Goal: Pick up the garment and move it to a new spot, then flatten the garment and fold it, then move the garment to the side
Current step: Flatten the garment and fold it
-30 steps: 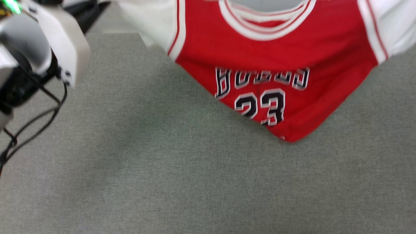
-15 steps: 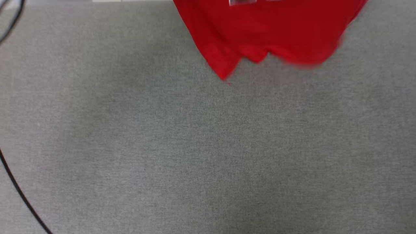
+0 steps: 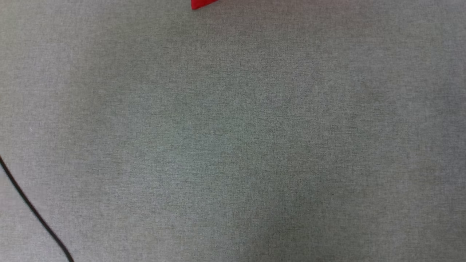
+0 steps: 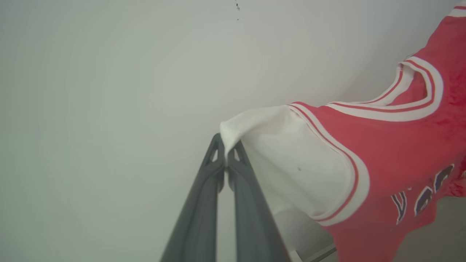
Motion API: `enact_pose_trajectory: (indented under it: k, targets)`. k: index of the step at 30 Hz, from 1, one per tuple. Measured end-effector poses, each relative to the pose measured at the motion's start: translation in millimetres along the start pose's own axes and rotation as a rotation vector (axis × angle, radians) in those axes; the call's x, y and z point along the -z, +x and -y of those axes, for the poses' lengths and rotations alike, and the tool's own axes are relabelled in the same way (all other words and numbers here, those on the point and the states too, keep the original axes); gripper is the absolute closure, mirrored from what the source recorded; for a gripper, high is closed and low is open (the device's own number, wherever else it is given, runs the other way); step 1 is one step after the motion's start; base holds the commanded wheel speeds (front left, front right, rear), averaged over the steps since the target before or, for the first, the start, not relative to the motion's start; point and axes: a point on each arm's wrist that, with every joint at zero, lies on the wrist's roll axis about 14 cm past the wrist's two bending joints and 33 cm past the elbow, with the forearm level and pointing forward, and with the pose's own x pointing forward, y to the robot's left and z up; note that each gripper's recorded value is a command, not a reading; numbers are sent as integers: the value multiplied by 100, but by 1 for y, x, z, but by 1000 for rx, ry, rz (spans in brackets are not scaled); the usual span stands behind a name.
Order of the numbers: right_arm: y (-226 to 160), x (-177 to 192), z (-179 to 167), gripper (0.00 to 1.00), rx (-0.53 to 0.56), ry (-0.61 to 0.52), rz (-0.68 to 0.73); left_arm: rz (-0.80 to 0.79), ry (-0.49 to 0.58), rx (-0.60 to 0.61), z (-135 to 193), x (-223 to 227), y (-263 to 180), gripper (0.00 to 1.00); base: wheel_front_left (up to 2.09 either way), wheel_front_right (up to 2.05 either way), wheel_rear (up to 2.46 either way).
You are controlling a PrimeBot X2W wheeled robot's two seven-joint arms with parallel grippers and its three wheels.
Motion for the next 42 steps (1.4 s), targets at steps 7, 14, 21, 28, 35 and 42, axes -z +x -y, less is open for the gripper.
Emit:
enact_pose_trajectory:
  k: [7,14,21,28,35,42]
  targets:
    - [-1,57,-39,100,-79,37,-87,-69,-42,62,30,56,-4,100,0,0,0]
    - [-41,141,-104,100,-227,56,-232,-202,-168,114,67,138,-41,100,0,0,0]
    - [-108,201,-146,100,-341,140,-351,-363,-287,149,110,216,-111,100,0,0,0]
    - [-184,234,-154,100,-385,220,-441,-443,-367,141,138,241,-183,100,0,0,0]
    - [-262,250,-147,100,-388,279,-522,-542,-431,115,158,252,-261,100,0,0,0]
    - [-328,257,-132,100,-370,287,-593,-625,-466,70,175,253,-326,100,0,0,0]
